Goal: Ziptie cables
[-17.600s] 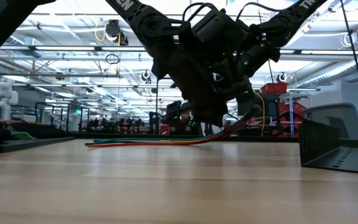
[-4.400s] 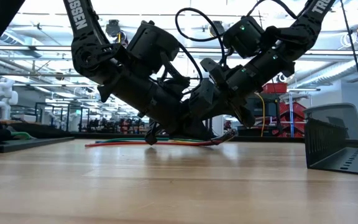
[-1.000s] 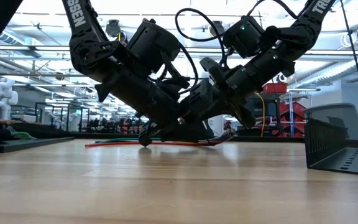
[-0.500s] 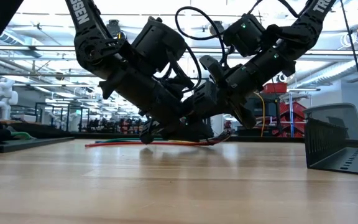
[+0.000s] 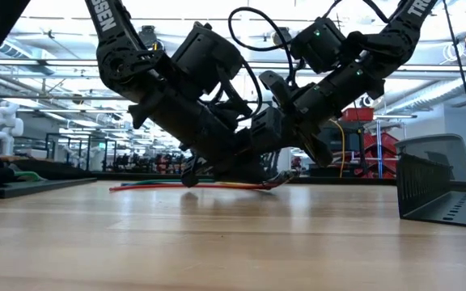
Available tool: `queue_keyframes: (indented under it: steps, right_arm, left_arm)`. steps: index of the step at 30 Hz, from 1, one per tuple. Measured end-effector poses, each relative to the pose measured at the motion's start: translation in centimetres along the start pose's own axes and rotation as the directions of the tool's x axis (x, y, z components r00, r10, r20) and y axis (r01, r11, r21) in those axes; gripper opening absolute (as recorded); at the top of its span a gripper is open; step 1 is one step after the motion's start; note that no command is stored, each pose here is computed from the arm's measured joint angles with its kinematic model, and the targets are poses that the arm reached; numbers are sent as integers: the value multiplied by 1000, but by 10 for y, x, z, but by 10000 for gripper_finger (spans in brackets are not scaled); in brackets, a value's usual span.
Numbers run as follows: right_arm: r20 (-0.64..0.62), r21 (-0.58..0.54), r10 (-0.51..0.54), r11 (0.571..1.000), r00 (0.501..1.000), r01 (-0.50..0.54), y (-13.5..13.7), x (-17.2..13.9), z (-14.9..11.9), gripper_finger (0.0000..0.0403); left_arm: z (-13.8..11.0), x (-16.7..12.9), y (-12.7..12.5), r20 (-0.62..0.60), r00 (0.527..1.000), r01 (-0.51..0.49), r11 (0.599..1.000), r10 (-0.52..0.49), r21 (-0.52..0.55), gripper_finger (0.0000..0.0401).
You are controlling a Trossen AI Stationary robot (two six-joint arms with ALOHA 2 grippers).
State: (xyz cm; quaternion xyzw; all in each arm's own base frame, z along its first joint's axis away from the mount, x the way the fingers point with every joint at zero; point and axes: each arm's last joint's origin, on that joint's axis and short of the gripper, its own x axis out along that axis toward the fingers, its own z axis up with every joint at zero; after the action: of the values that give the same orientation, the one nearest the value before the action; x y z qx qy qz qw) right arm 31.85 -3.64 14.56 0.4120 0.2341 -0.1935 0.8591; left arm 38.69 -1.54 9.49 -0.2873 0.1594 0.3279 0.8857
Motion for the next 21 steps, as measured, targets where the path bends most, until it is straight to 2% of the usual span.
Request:
queue_keyframes:
  steps: [6, 21]
  right_arm:
    - [5, 2, 1, 1000, 1000, -1, 0, 0, 0, 0]
    - [-4, -10, 8, 1000, 1000, -8, 1, 0, 0, 0]
  left_arm:
    - [0, 0, 0, -1, 1000, 0, 1000, 0, 2, 7]
    - [0, 0, 1, 3, 1000, -11, 1000, 11, 3, 1]
